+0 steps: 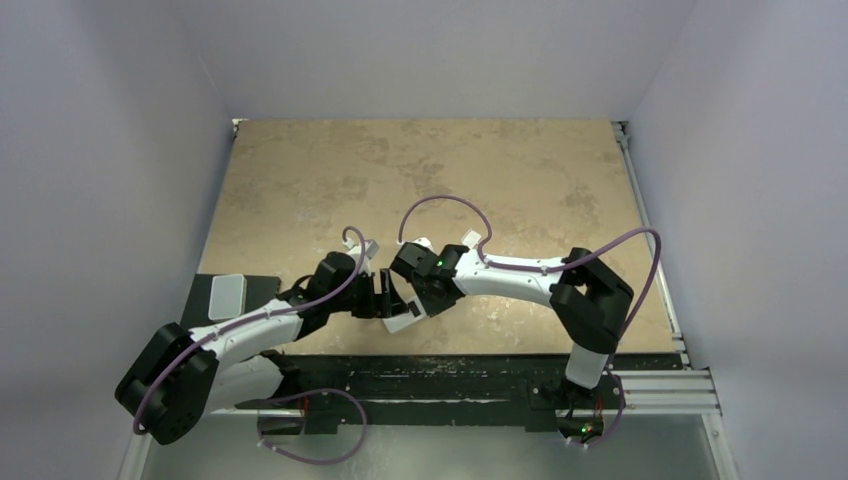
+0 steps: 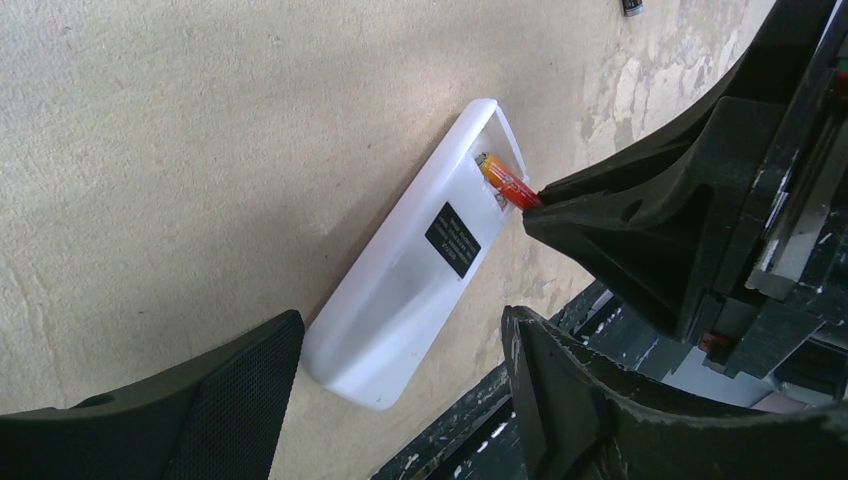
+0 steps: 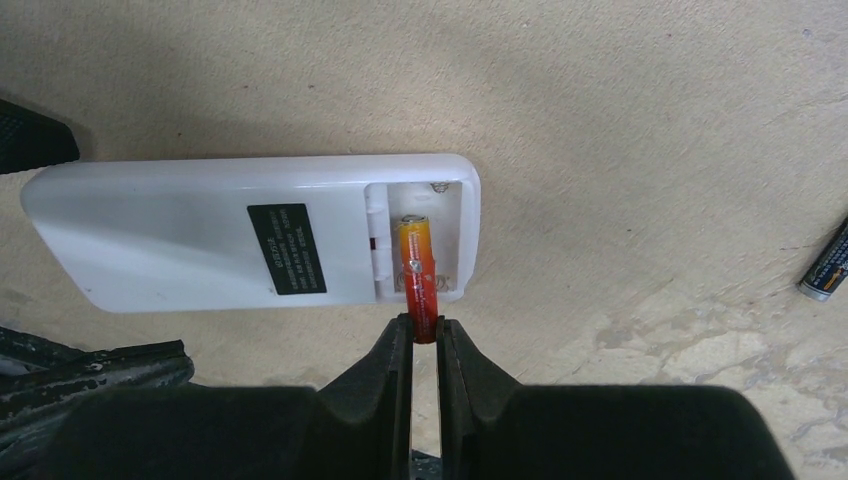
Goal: Load the batteries into the remote control
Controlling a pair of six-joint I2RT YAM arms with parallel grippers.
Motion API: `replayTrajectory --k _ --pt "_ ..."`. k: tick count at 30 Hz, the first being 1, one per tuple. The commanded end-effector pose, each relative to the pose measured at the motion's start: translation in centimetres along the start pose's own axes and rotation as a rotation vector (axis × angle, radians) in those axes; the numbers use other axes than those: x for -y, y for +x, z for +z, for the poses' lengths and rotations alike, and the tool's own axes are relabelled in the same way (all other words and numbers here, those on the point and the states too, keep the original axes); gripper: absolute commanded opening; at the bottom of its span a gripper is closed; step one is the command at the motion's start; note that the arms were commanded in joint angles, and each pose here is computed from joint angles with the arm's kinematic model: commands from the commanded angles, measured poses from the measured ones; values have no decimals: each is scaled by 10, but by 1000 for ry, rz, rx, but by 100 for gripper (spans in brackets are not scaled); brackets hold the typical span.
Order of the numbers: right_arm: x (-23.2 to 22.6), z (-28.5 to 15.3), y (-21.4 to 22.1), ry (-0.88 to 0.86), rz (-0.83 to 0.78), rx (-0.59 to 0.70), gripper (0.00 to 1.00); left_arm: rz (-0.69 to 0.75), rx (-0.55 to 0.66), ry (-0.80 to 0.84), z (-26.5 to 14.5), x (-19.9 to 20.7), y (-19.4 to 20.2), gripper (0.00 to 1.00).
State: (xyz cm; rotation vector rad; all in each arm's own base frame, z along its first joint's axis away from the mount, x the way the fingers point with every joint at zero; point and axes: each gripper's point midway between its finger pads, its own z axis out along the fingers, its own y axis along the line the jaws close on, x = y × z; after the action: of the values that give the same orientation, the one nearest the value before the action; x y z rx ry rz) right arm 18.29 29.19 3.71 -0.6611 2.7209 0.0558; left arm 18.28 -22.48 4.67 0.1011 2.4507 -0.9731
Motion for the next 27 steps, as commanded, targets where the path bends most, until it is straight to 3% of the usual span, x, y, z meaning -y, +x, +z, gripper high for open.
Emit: replayTrajectory --k 1,27 --pt "3 -6 -10 24 -7 28 12 12 26 37 -3 12 -10 73" --pt "12 -6 -15 42 10 46 12 12 19 0 3 7 -13 73"
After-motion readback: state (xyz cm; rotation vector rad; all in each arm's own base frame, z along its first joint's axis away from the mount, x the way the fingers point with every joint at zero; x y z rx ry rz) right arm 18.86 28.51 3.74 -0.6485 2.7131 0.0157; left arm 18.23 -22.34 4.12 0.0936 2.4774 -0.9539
